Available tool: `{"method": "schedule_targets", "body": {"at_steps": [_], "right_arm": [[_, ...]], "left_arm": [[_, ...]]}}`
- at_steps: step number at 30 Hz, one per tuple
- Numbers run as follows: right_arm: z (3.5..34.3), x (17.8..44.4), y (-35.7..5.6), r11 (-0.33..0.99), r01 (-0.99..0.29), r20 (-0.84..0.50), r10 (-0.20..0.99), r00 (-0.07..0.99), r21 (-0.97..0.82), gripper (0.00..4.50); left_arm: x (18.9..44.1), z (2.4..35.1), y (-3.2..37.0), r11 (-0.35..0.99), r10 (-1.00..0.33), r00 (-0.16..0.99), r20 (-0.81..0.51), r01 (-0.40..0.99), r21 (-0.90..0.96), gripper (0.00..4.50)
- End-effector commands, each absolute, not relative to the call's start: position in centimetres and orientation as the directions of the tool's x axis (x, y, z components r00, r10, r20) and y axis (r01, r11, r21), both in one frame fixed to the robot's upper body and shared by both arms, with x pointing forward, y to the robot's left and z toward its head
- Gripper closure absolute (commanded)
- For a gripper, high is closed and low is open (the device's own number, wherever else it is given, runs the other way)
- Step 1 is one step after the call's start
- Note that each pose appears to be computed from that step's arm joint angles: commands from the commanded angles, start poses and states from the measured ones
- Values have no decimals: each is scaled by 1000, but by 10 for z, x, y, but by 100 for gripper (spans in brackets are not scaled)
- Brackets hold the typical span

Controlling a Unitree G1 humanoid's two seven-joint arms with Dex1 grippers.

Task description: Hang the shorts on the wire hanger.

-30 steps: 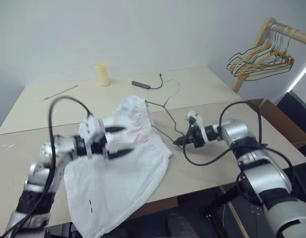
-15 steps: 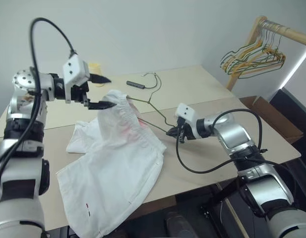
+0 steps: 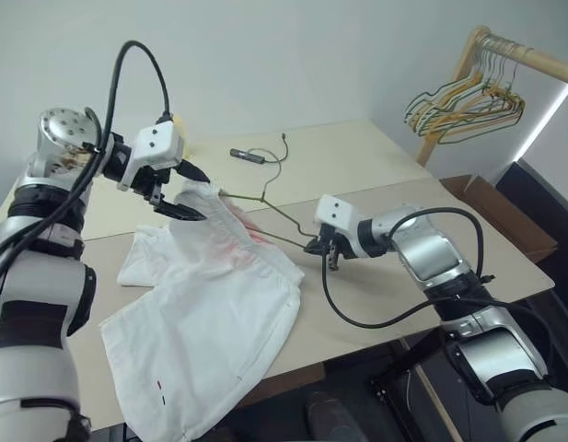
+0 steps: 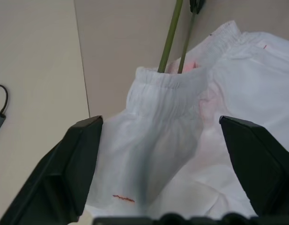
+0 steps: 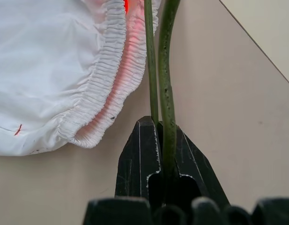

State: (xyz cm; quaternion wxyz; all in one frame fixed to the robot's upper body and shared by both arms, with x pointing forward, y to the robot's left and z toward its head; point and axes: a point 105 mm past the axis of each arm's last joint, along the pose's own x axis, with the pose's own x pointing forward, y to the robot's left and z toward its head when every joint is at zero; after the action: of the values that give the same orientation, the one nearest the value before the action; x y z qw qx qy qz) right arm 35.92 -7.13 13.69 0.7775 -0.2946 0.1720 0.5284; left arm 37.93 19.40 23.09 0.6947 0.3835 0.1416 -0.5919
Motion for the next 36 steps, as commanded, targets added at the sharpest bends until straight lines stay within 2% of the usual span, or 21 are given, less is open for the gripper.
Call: {"method": "schedule_targets", "body": {"at_steps": [1,10,15,18,24,28,31,33,36], "right_arm": [[160,358,-63,238,-906,-540,740,402,-349,450],[164,355,-58,231,-902,-530,745,405,-364,450],[169,353,-55,233,-898,-499,766,406,-373,450],[175,357,-53,221,-845,-435,778,454,-486,450],[176,360,-66,299,-840,-408,768,493,-452,270],[194,372,-99,497,-768,-316,713,626,-404,141],[200,371,-131,597,-723,-272,674,687,-347,52],[203,364,-153,648,-688,-227,653,723,-329,52],[201,347,-168,670,-702,-209,671,711,-241,52]], "left_arm": [[379,242,190,4,-734,256,-628,927,374,158],[378,233,188,-3,-737,228,-637,941,339,448],[379,232,189,-10,-730,231,-644,938,348,449],[380,236,188,-15,-736,248,-629,924,382,449],[377,251,192,-10,-759,277,-590,900,435,450],[374,254,201,10,-759,298,-579,894,448,450],[373,254,206,28,-758,312,-573,893,449,450],[373,254,209,42,-758,321,-567,893,448,450],[373,253,211,50,-757,326,-566,893,448,450]]}}
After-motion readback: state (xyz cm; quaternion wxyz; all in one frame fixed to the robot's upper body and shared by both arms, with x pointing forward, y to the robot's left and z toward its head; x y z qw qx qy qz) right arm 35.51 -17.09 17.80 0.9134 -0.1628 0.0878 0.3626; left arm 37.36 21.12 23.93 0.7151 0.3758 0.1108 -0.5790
